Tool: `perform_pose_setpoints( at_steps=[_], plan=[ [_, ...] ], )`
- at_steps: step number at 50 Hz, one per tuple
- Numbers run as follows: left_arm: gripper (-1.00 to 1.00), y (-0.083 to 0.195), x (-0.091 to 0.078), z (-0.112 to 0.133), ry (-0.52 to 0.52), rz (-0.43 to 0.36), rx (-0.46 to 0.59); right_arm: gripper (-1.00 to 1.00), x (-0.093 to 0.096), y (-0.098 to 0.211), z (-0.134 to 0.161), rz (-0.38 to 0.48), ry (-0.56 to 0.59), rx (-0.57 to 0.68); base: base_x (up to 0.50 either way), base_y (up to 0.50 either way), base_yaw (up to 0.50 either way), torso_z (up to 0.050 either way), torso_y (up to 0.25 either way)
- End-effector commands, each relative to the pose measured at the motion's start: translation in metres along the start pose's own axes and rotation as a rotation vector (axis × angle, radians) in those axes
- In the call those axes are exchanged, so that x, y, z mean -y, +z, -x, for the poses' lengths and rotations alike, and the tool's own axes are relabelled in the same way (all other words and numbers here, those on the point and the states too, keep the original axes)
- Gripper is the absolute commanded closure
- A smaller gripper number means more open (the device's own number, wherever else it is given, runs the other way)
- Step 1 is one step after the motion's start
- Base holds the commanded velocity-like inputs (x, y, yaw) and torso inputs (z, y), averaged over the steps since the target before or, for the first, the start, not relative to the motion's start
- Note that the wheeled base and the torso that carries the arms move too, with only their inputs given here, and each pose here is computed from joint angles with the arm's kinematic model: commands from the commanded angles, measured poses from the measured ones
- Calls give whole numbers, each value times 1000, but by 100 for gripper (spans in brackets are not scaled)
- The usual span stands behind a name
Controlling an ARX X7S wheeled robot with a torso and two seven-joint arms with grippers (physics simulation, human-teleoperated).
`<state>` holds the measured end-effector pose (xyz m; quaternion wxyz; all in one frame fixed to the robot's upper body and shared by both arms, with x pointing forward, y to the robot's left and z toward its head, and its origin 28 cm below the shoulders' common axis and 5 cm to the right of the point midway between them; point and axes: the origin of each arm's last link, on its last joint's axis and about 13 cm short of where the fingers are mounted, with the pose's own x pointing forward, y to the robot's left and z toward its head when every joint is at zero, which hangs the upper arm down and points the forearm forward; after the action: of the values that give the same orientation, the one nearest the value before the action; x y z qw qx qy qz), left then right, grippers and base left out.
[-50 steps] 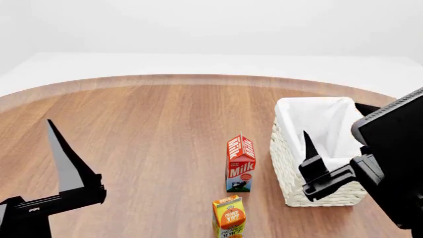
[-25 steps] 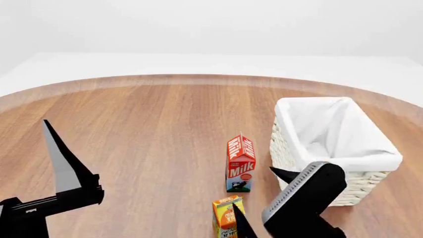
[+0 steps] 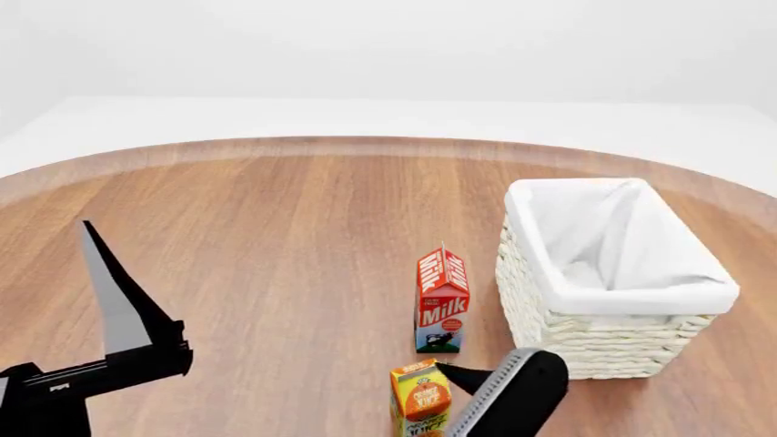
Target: Pick up the cream cheese box and the butter, and put them in the basket.
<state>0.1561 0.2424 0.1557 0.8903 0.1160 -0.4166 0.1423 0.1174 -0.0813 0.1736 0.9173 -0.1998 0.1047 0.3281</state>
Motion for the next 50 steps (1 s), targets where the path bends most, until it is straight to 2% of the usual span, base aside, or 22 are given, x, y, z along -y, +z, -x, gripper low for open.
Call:
perform_pose_setpoints(
  at_steps=[1, 23, 34, 50],
  plan=[
    [-100, -1, 0, 0, 1, -1, -1, -100, -13, 2, -5, -117, 89, 43, 0, 0, 0, 0, 0],
    [-100, -2, 0, 1, 1, 1, -2, -100, -25, -13, -17, -230, 131, 12, 0, 0, 0, 0, 0],
    [-100, -2, 0, 0, -1, 3, -4, -100, -28, -8, -23, -246, 118, 8, 0, 0, 0, 0, 0],
    [-100, -1, -1, 0, 2, 1, -3, -100, -48, -6, -25, -307, 183, -5, 0, 0, 0, 0, 0]
  ],
)
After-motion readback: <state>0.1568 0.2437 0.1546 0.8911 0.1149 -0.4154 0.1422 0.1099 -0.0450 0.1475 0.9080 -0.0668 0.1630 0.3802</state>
